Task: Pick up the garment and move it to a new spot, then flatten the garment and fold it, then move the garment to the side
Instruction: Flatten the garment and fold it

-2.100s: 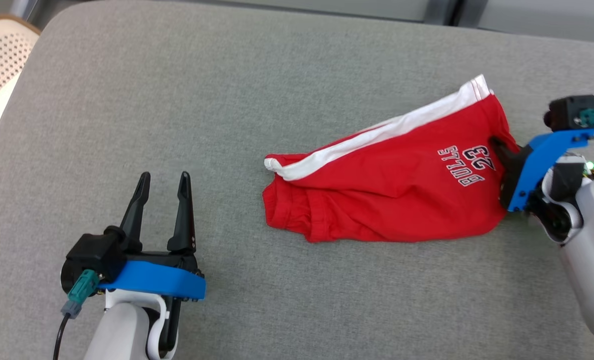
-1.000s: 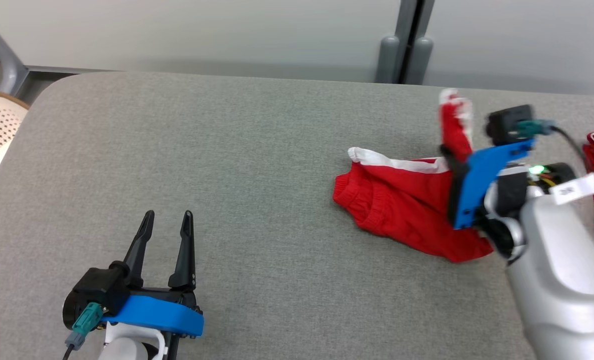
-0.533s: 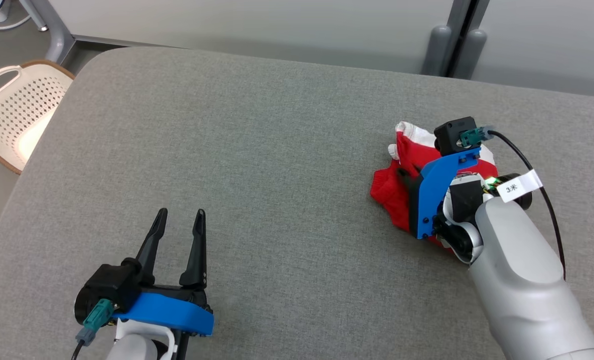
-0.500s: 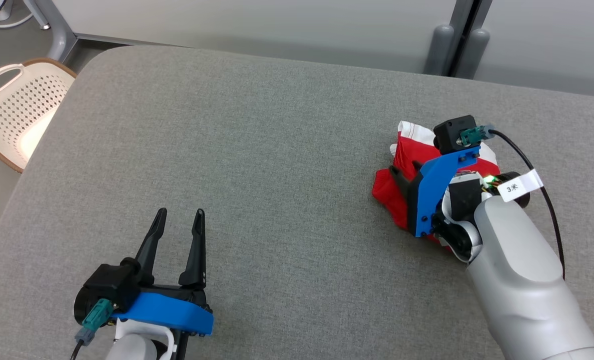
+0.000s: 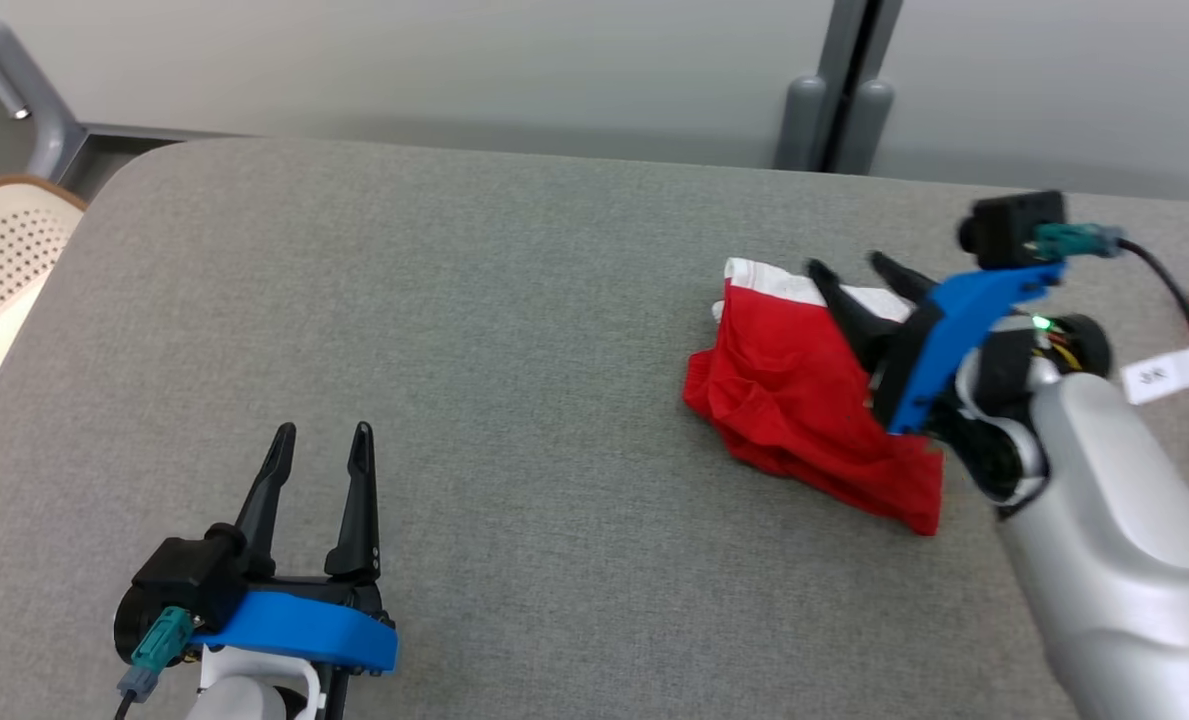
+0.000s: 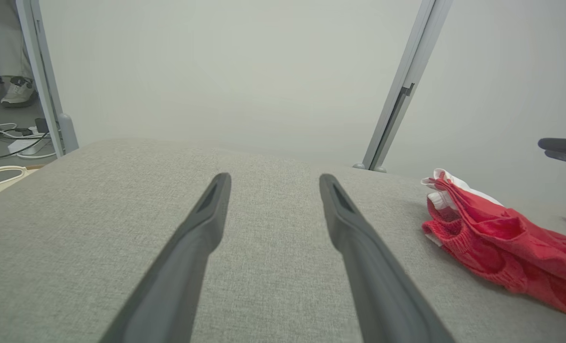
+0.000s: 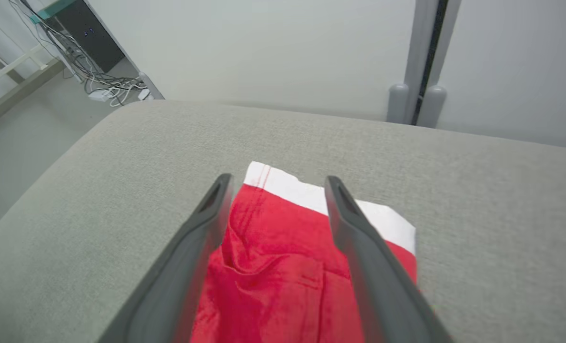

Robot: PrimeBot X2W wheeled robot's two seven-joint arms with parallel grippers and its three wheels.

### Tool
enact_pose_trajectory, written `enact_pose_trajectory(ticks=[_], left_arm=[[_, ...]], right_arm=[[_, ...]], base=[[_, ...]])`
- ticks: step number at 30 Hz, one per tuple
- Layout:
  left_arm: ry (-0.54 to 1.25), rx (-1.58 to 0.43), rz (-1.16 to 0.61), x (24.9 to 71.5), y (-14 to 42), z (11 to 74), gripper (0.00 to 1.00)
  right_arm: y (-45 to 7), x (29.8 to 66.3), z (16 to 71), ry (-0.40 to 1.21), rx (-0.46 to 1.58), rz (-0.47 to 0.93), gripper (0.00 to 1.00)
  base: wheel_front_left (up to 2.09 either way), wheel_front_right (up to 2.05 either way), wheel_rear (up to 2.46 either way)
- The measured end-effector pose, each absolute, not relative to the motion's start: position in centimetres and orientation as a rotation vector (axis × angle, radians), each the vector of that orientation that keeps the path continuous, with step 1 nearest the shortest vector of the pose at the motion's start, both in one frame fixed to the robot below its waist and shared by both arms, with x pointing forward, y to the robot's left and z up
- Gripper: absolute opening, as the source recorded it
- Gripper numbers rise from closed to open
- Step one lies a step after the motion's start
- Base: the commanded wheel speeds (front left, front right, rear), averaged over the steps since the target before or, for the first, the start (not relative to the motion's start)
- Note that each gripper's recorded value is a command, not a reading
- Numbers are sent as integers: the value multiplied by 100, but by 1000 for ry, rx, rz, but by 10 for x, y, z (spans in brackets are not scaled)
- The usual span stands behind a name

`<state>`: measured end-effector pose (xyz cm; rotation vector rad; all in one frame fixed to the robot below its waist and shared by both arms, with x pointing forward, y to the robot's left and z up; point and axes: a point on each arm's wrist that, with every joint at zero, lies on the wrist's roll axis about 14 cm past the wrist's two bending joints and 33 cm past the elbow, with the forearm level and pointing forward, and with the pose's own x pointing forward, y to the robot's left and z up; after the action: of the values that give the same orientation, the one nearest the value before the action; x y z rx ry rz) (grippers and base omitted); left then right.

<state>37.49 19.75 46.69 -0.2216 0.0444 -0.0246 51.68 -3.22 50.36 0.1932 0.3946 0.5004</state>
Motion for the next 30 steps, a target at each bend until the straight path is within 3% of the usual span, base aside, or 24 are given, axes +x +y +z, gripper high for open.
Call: enact_pose_trajectory(ticks=[6,10,11,12,20,30], left_arm=[[35,-212,-57,381,190,470,100],[50,-198,-62,385,191,466,100],[53,-188,-66,386,191,465,100],[53,-184,-67,388,191,465,100],[51,-167,-79,396,192,466,100],[41,-177,-72,387,192,470,100]], right_arm=[[-118,516,484,427,52,317,100],[-137,511,463,473,-18,280,100],[-138,510,458,483,-33,279,39],[-137,510,454,493,-48,282,0],[-99,494,419,612,-131,394,0],[-20,452,419,640,-192,637,0]], base=[[0,0,0],[0,0,0],[0,0,0],[0,0,0],[0,0,0],[0,0,0]])
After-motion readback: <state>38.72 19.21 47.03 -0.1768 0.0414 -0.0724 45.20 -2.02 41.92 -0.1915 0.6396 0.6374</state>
